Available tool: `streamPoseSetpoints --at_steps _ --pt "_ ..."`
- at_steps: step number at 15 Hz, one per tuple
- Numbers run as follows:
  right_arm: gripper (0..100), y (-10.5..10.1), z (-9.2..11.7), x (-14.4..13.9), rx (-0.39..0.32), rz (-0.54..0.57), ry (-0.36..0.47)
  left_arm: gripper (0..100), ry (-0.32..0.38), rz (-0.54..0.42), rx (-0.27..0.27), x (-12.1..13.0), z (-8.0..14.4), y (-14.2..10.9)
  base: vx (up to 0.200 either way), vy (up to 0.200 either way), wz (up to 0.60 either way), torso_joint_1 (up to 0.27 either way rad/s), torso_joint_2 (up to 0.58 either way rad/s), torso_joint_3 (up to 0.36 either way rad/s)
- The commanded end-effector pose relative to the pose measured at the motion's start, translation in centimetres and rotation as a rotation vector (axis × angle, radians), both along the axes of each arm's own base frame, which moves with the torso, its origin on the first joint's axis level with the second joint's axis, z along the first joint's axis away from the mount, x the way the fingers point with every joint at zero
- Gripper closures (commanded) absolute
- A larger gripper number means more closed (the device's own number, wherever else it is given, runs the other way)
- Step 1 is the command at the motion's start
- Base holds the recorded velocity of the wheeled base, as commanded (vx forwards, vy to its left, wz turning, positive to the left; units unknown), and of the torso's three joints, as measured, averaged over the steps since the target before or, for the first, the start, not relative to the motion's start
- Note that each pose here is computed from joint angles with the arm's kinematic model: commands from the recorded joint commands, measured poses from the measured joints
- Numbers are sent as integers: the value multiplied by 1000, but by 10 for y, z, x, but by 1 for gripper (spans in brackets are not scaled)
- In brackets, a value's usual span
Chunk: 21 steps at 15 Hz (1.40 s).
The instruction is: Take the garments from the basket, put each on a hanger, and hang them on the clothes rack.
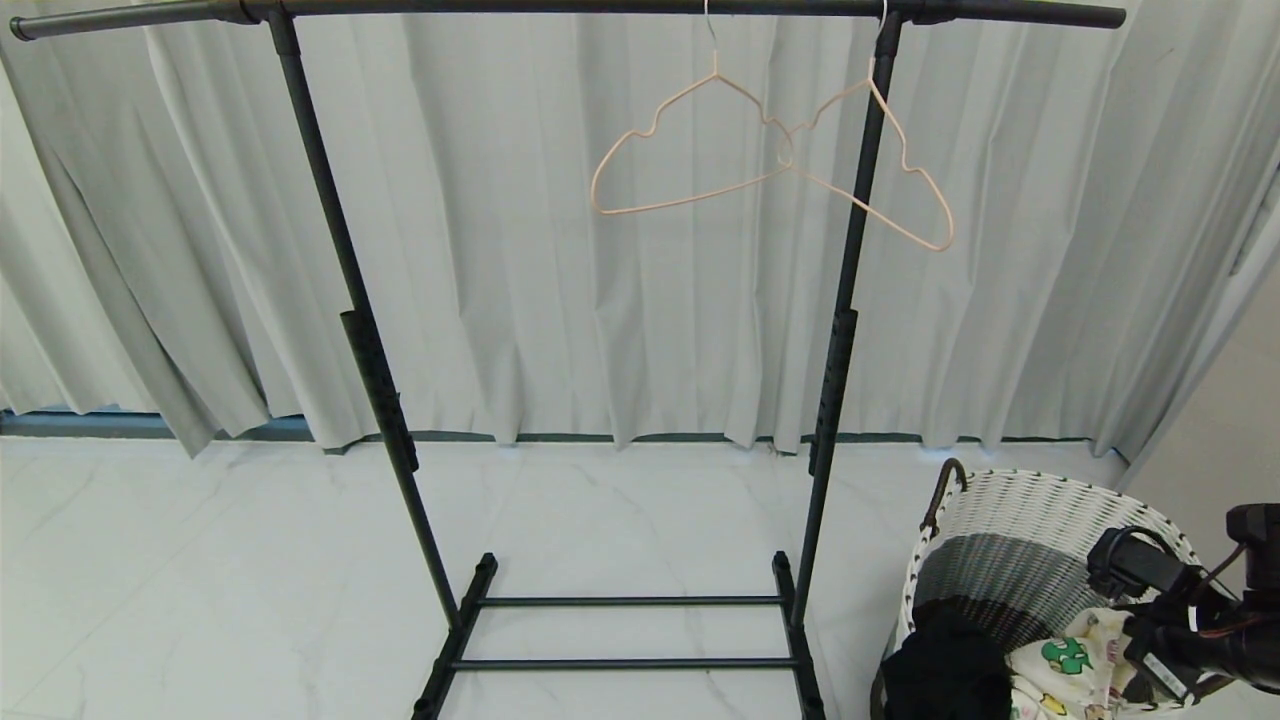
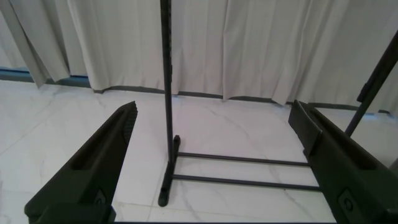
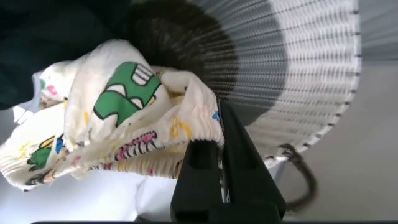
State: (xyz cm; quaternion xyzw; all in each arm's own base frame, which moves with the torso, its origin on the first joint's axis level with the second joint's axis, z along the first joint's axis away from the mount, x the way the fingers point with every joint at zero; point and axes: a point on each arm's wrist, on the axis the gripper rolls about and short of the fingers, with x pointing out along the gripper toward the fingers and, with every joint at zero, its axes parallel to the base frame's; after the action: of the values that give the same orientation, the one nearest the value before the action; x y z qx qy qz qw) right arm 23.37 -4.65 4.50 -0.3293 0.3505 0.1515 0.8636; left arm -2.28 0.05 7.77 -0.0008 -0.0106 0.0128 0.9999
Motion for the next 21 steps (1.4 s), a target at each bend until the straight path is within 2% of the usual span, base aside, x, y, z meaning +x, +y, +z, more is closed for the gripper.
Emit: streamPoseSetpoints --at_steps 1,3,4,5,7,9,10,15,19,21 --pt "100 1 28 -9 5 -24 -109 0 0 1 0 0 0 0 0 0 0 0 0 0" --pt "100 8 57 -25 60 -67 -182 0 0 -1 1 0 0 0 0 0 0 0 0 0" --pt "100 8 57 -25 60 -67 -182 0 0 -1 1 0 0 0 0 0 0 0 0 0" --pt "100 18 93 -51 127 -96 -202 0 0 -1 1 0 0 0 0 0 0 0 0 0" --pt "100 35 146 -85 224 -96 -176 0 0 -1 3 0 0 0 0 0 0 0 0 0" --pt "100 48 185 -117 299 -82 -142 0 0 -1 3 0 0 0 0 0 0 0 0 0" --pt "100 50 198 -127 318 -72 -144 0 0 -1 3 0 0 0 -200 0 0 2 2 7" --pt "100 56 221 -131 330 -8 -204 0 0 -1 3 0 0 0 -200 0 0 0 0 7" --pt "100 66 230 -120 340 67 -195 0 0 -1 3 0 0 0 -200 0 0 4 2 1" --pt "100 75 237 -113 359 121 -190 0 0 -1 6 0 0 0 0 0 0 0 0 0"
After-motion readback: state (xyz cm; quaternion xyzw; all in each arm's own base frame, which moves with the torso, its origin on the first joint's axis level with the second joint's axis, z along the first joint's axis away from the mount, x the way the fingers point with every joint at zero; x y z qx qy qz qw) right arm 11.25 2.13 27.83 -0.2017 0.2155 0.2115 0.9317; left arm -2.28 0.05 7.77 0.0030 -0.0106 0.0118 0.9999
